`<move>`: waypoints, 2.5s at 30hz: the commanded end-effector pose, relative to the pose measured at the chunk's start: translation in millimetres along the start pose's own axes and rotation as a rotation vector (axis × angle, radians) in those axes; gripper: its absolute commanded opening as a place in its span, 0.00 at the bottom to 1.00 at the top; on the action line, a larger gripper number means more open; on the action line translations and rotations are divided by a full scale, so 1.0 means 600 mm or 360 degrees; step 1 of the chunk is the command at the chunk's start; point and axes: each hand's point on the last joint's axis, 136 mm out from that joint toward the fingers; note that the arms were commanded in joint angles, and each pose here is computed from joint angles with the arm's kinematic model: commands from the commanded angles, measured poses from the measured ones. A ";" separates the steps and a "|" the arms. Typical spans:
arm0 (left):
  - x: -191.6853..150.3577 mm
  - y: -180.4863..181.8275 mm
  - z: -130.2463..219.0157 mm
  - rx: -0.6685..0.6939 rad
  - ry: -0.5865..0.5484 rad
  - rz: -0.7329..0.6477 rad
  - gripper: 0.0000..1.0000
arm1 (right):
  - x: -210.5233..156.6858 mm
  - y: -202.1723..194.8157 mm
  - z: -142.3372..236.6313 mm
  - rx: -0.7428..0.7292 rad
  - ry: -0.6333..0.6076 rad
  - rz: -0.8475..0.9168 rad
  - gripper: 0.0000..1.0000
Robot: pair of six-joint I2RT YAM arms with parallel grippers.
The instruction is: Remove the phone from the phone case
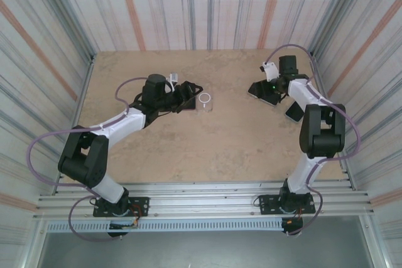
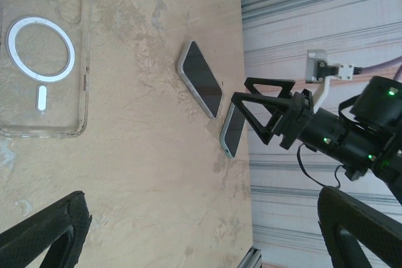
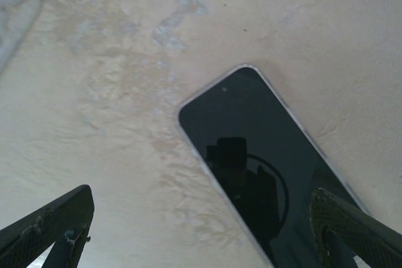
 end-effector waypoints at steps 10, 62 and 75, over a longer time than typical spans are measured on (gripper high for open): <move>0.001 -0.021 0.006 0.0011 0.0027 -0.0083 0.97 | -0.032 -0.048 -0.063 0.0120 0.0206 0.0143 0.98; -0.013 0.002 0.009 0.0034 0.0081 -0.0092 0.96 | -0.162 0.004 -0.101 0.0151 0.0742 0.0514 0.93; -0.012 0.007 0.010 0.0041 0.0084 -0.0090 0.96 | -0.196 -0.008 -0.108 -0.0003 0.0883 0.0716 0.90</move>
Point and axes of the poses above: each hand's point on the last joint's axis, 136 mm out from that joint toward the fingers, its own z axis back along the fingers, its own y axis along the line the jaws close on, x = y × z, and after that the axes turned 2 degrees about -z, right-handed
